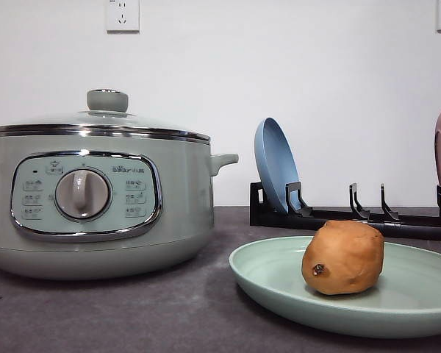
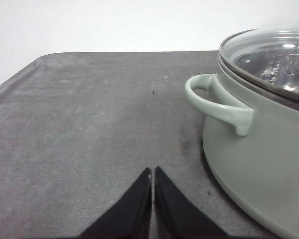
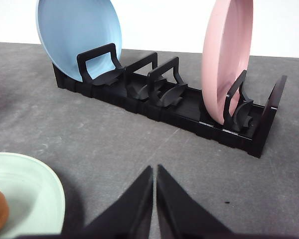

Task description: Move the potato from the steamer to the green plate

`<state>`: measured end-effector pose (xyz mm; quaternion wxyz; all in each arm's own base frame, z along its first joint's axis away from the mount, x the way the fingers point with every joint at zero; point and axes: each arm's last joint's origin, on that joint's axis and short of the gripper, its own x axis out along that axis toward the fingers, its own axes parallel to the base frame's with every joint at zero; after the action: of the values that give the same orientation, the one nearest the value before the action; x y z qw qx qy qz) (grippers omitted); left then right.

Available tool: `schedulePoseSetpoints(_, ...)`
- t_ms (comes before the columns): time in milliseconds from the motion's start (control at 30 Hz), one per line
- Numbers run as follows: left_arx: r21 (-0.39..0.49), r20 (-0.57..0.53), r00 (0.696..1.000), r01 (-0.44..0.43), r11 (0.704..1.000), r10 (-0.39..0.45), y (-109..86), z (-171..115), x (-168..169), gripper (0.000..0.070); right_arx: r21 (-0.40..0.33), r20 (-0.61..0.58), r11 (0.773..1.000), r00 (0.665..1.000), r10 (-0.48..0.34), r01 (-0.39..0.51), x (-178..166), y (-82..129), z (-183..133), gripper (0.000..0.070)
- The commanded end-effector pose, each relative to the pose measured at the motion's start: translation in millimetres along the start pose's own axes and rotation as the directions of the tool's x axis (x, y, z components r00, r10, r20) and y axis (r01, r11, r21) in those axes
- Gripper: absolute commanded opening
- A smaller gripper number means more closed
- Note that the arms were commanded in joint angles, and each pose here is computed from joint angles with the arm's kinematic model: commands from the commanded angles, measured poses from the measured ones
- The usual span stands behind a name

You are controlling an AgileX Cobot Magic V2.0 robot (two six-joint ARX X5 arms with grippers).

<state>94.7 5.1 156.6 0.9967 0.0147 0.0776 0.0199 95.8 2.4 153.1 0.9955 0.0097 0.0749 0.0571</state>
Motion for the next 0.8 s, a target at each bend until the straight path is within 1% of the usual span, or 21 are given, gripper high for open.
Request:
schedulePoseSetpoints(0, -0.003, -0.024, 1.0, -0.001, 1.0, 0.001, -0.2, -7.1, 1.9, 0.0, 0.017, 0.003, 1.0, 1.0, 0.001, -0.001, 0.3, 0.0, -0.7, 0.0)
schedulePoseSetpoints(767, -0.003, -0.025, 1.0, -0.001, 1.0, 0.001, -0.2, -7.2, 1.9, 0.0, 0.017, 0.003, 1.0, 1.0, 0.001, -0.001, 0.3, 0.0, -0.7, 0.0)
